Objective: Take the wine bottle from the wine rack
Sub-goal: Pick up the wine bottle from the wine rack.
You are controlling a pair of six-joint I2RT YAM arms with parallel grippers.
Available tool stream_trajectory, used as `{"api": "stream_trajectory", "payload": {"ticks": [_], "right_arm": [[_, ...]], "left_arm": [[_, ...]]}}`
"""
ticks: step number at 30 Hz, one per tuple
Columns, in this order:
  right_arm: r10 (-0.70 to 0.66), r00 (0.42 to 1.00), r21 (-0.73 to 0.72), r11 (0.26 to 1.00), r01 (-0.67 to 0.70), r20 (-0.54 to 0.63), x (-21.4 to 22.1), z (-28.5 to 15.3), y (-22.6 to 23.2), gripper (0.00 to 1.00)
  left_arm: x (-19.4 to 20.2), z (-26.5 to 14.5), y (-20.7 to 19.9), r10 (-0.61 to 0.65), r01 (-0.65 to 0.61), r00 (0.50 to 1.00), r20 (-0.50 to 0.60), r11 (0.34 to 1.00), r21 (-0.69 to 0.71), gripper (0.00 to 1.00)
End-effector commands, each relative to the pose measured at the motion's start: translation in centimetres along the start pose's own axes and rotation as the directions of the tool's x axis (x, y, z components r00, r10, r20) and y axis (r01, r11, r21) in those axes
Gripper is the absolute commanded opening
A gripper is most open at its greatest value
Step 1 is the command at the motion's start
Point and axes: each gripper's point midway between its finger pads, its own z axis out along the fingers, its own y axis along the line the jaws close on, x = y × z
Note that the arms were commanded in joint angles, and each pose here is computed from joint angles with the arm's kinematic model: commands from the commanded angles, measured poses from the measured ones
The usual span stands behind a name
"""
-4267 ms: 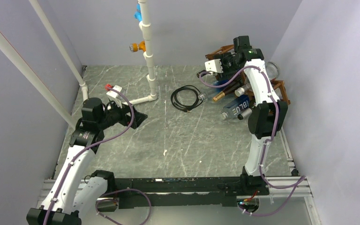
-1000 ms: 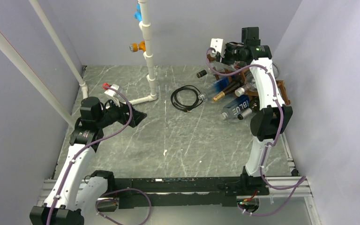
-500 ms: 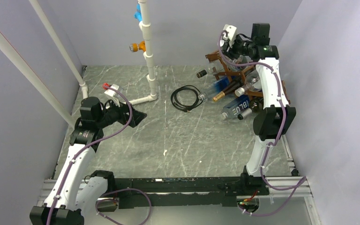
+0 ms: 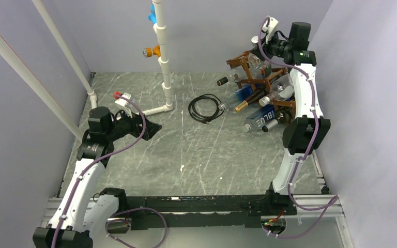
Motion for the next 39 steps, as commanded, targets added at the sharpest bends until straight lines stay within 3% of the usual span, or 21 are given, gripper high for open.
{"api": "stream_trajectory", "payload": {"ticks": [1, 22, 39], "right_arm": [[-0.194, 0.956, 0.164, 0.973, 0.16, 0.22, -11.3, -5.1, -3.3, 0.0], [-0.124, 0.933, 0.202, 0.978, 0.056, 0.339, -14.4, -7.6, -5.3, 0.0], [-0.048, 0.897, 0.113, 0.994, -0.002, 0.439, -17.0, -8.3, -3.8, 0.0]], "left_arm": [[-1.1, -0.1, -0.5, 0.02, -0.022, 0.999, 0.042, 0.999, 0.027, 0.99], [-0.9, 0.1, -0.4, 0.006, -0.007, 0.999, 0.036, 0.999, 0.034, 0.99], [-1.0, 0.1, -0.4, 0.005, -0.006, 0.999, 0.037, 0.999, 0.035, 0.99]]}}
